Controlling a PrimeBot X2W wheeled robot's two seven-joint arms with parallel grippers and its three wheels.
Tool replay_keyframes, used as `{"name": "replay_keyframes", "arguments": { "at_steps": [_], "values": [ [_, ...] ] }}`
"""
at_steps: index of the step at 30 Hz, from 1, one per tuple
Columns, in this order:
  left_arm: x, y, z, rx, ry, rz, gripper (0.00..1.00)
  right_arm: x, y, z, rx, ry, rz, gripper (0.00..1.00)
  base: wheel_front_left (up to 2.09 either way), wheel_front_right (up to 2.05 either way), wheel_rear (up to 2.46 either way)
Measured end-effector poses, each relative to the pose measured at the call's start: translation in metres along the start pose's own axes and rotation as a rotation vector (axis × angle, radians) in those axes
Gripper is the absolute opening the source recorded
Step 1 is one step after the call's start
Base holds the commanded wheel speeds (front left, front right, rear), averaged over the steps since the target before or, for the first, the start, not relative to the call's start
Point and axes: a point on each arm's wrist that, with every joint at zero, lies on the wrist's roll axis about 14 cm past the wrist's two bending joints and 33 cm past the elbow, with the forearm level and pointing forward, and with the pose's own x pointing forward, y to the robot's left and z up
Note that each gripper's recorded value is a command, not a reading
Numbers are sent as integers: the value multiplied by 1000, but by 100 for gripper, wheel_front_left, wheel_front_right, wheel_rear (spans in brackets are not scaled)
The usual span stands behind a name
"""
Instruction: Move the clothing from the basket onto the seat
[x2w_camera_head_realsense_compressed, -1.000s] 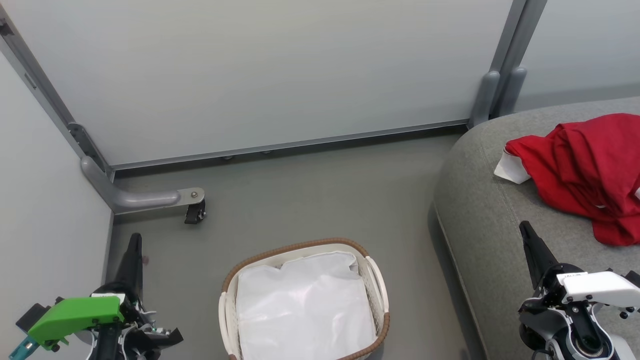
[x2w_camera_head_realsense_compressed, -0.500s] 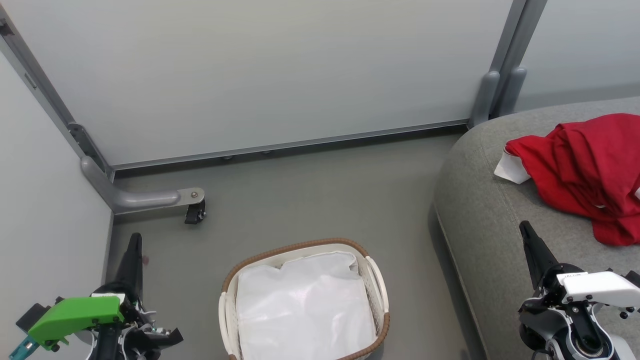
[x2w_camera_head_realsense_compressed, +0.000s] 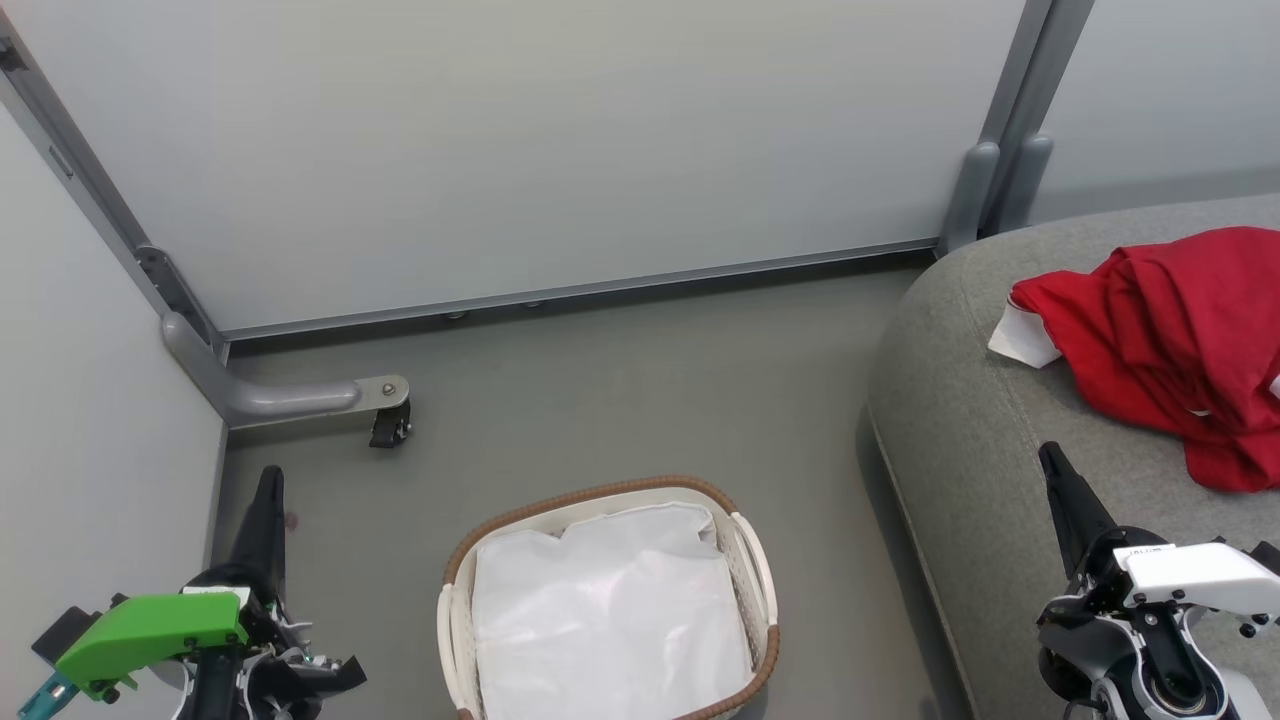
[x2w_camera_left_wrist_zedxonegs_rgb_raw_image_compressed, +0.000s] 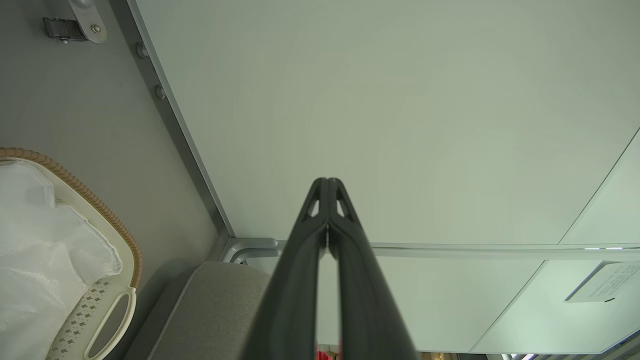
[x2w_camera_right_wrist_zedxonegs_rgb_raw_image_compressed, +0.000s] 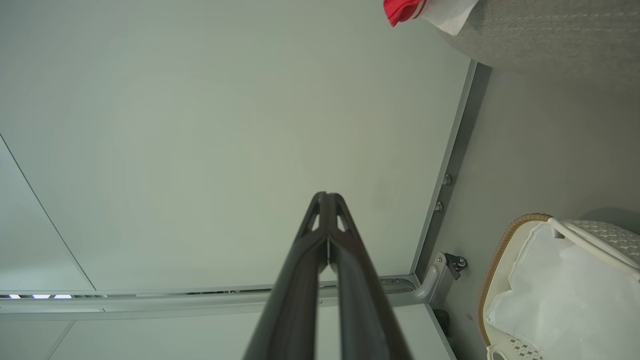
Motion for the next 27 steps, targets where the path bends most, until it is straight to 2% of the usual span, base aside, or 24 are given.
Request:
{"name": "replay_keyframes", "arguments": {
  "at_steps": [27],
  "values": [
    [0, 0, 0, 0, 0, 0, 0, 0, 0, 0, 0, 0, 0, 0, 0, 0, 0]
  ]
}}
